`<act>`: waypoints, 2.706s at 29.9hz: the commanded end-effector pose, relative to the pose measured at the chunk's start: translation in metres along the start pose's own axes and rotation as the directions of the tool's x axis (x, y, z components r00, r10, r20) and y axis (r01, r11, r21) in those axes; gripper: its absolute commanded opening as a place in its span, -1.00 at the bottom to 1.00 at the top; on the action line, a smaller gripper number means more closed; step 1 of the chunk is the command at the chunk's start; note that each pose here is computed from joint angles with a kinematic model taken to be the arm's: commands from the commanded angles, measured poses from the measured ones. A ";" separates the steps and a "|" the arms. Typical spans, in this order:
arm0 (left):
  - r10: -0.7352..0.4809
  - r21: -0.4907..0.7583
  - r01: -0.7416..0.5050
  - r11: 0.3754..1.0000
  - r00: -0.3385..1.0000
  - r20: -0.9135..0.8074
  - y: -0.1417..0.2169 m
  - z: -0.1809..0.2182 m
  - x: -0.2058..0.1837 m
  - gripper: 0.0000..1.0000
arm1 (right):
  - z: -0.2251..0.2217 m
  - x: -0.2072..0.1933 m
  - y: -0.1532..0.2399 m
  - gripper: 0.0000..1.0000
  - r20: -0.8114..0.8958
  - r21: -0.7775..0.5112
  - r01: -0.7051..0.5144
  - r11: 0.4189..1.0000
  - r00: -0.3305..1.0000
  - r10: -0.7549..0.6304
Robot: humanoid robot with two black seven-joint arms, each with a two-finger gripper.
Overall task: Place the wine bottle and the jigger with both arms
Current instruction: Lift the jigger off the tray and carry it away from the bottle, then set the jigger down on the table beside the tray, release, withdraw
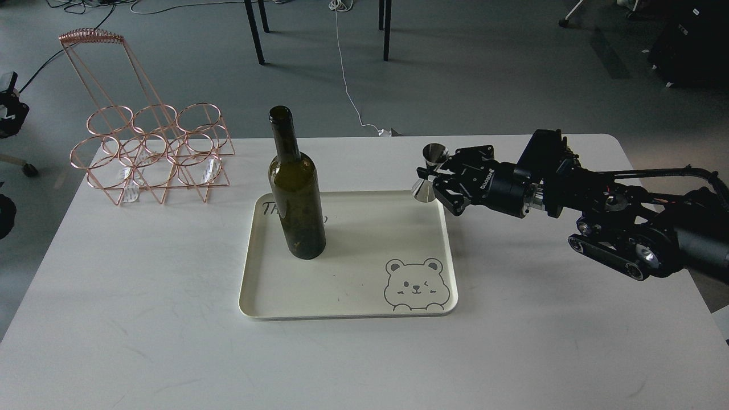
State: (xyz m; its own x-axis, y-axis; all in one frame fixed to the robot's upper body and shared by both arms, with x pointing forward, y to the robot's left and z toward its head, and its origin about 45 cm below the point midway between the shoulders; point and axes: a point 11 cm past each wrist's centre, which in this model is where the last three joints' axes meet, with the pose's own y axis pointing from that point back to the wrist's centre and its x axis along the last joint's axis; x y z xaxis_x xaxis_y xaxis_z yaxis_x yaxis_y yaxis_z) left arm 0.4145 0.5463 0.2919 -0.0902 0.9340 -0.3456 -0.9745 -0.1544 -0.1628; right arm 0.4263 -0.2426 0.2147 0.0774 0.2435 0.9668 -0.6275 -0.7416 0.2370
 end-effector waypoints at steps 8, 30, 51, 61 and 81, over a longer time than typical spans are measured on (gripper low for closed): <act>-0.007 0.002 0.007 1.000 1.000 -0.004 -0.001 -0.001 -0.003 0.97 | 0.066 -0.049 0.125 -0.81 0.206 -0.362 0.032 0.932 0.978 0.046; -0.014 0.001 0.014 1.000 1.000 -0.010 -0.003 -0.002 -0.007 0.97 | 0.029 -0.140 0.173 -0.65 0.417 -0.421 0.209 0.882 0.909 -0.016; -0.013 -0.005 0.013 1.000 1.000 -0.009 -0.004 0.001 -0.006 0.97 | 0.020 -0.144 0.161 0.20 0.430 -0.400 0.204 0.894 0.903 -0.014; -0.019 -0.011 0.019 1.000 1.000 -0.010 -0.007 0.004 -0.009 0.97 | 0.012 -0.121 0.173 0.93 0.455 -0.372 0.170 0.913 0.891 0.019; -0.045 -0.026 0.046 0.999 0.999 0.024 -0.010 0.031 -0.010 0.97 | 0.089 0.046 0.159 0.94 0.238 -0.470 -0.219 0.855 0.901 0.362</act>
State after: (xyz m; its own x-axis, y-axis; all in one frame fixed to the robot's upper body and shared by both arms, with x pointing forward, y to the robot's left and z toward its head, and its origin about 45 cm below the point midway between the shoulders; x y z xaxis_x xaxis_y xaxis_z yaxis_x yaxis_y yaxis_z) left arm 0.4184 0.5505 0.3185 -0.0694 0.9431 -0.3252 -0.9707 -0.1389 -0.1959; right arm 0.3786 -0.4113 0.2672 0.1165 -0.1391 0.9834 -0.9132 -0.4044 0.0510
